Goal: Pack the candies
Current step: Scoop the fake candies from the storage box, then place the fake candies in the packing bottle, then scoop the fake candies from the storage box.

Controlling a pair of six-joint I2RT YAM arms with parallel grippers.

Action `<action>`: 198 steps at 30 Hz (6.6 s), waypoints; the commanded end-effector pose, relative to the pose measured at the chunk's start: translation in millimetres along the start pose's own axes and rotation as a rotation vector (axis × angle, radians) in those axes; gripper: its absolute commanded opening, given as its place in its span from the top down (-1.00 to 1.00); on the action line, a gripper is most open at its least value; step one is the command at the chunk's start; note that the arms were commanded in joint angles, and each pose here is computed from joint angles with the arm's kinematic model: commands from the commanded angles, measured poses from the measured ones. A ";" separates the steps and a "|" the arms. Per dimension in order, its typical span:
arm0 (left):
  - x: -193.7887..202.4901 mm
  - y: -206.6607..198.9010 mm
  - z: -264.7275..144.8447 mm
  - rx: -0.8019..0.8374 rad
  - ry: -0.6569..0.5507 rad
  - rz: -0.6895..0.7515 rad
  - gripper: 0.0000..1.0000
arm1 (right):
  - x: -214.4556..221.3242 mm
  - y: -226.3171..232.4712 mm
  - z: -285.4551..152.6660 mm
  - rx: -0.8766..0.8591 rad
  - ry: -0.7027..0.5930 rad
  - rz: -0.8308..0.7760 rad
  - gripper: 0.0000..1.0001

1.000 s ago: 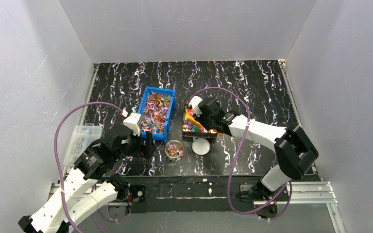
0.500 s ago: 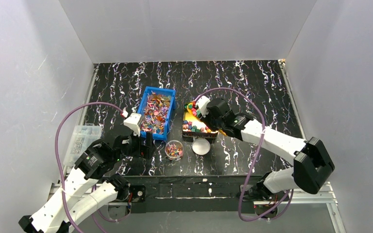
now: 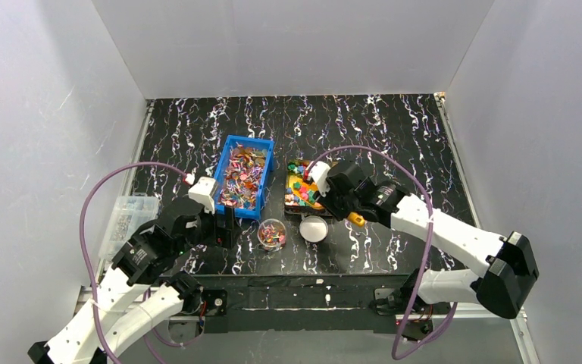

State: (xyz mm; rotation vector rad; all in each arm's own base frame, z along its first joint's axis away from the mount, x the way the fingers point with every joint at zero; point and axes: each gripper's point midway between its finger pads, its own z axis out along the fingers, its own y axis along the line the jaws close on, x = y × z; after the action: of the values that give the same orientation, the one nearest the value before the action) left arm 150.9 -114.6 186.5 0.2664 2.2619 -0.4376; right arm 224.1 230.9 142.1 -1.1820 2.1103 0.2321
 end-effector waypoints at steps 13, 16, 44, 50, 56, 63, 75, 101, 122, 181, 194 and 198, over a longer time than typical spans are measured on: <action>-4.3 4.6 -4.1 -0.018 -0.039 -0.014 -0.79 | -23.9 73.1 -49.7 -0.125 0.044 -0.112 0.97; -4.8 5.5 -5.2 -0.021 -0.046 -0.015 -0.85 | -20.6 86.9 -51.0 -0.145 0.085 -0.134 0.97; -8.7 8.6 -13.5 -0.021 -0.096 -0.024 -0.97 | -4.9 117.7 -38.3 -0.124 0.390 -0.129 0.97; -8.3 10.6 -13.7 -0.032 -0.097 -0.027 -0.97 | -3.4 120.4 -34.9 -0.109 0.461 -0.127 0.97; -8.6 12.4 -14.9 -0.039 -0.103 -0.030 -0.97 | -4.5 122.2 -32.0 -0.092 0.507 -0.117 0.97; -9.3 14.2 -16.4 -0.047 -0.111 -0.033 -0.97 | 3.0 125.6 -33.5 -0.081 0.598 -0.119 0.97; -9.9 14.5 -19.2 -0.042 -0.126 -0.038 -0.97 | -10.8 128.7 -45.6 -0.070 0.617 -0.091 0.97; -10.2 13.5 -21.8 -0.030 -0.139 -0.038 -0.97 | -20.7 114.3 -64.7 0.006 0.552 -0.018 0.97; -8.5 11.8 -17.8 -0.029 -0.115 -0.031 -0.97 | -11.0 17.2 -41.2 0.252 0.554 0.045 0.97; -7.8 9.3 -16.5 -0.016 -0.109 -0.028 -0.97 | -6.6 -38.4 115.5 0.184 0.530 0.206 0.97; -7.3 10.5 -13.9 -0.028 -0.098 -0.027 -0.97 | -4.8 -38.6 81.2 0.184 0.472 0.211 0.97; -7.0 11.2 -13.6 -0.032 -0.096 -0.028 -0.97 | -1.6 -38.9 67.9 0.188 0.464 0.213 0.97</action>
State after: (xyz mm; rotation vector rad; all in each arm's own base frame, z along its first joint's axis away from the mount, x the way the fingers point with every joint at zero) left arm 149.0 -102.5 203.1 0.1965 2.1611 -0.4487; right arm 289.5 243.7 73.6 -0.9915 2.6564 -0.2119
